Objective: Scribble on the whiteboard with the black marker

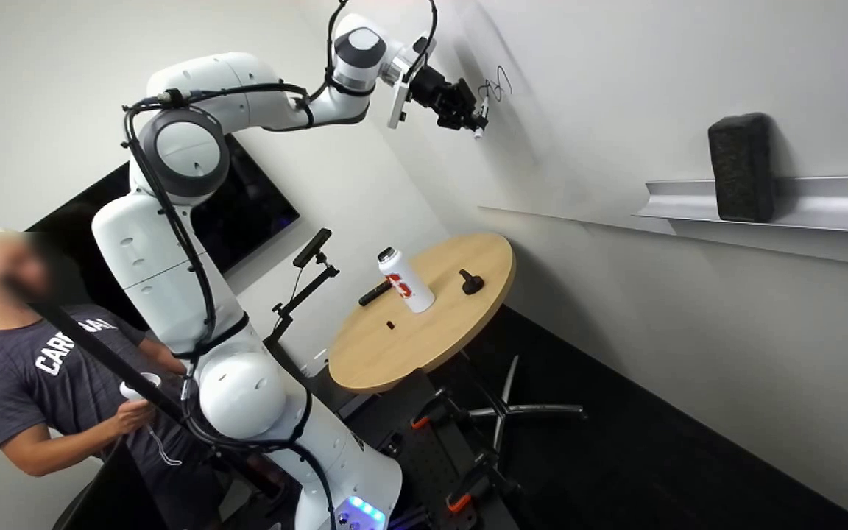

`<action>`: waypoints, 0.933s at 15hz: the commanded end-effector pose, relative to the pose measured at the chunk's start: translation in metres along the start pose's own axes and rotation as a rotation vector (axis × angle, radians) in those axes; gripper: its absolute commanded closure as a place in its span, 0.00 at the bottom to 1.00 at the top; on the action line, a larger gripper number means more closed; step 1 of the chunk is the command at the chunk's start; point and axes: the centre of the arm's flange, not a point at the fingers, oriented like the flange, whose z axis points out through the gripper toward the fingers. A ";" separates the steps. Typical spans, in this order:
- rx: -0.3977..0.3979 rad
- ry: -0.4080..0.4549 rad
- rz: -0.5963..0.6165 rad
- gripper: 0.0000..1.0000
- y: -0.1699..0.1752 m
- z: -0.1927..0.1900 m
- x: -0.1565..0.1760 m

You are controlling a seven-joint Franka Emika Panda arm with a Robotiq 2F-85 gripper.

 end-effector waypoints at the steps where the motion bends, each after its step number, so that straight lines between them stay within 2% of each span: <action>1: -0.014 0.018 0.081 0.95 0.025 -0.006 -0.004; 4: -0.006 0.009 0.087 0.95 0.025 -0.007 -0.013; 8: 0.034 -0.033 0.020 0.95 -0.002 -0.005 -0.040; 14: 0.118 -0.087 -0.017 0.95 -0.056 0.025 -0.108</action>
